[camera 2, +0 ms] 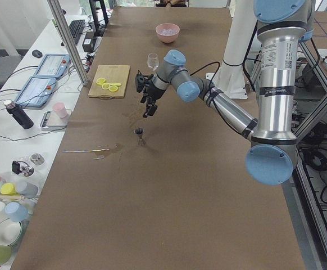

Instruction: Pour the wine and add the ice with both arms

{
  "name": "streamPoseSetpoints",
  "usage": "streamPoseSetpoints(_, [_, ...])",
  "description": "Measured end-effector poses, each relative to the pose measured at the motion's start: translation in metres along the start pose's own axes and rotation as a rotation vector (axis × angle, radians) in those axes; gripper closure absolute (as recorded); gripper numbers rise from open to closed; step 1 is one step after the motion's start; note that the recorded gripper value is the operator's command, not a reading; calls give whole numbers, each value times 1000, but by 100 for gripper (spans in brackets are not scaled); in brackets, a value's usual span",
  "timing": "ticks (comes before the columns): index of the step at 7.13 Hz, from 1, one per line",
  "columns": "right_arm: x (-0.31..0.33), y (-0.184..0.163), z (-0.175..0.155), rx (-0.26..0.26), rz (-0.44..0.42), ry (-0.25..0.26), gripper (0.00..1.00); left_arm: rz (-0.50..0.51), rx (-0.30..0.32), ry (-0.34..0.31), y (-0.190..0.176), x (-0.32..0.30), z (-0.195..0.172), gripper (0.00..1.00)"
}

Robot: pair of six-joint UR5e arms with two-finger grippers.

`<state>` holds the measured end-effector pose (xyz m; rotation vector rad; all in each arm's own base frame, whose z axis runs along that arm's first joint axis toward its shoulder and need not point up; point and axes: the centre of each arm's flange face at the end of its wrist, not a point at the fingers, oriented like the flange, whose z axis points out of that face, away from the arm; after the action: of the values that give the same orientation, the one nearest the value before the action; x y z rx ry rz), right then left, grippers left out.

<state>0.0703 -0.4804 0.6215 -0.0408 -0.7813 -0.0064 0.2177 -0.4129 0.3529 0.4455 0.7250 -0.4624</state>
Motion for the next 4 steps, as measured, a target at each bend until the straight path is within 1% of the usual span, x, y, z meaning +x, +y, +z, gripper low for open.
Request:
streamPoseSetpoints(1, [0, 0, 0, -1, -2, 4, 0, -6, 67, -28, 35, 12, 12, 2])
streamPoseSetpoints(2, [0, -1, 0, -1, -3, 5, 0, -4, 132, -52, 61, 17, 22, 2])
streamPoseSetpoints(3, [-1, -1, 1, -1, -3, 4, 0, -5, 191, -76, 82, 17, 35, 2])
streamPoseSetpoints(4, [0, -1, 1, -2, -4, 5, 0, -11, 237, -102, 97, 14, 50, 2])
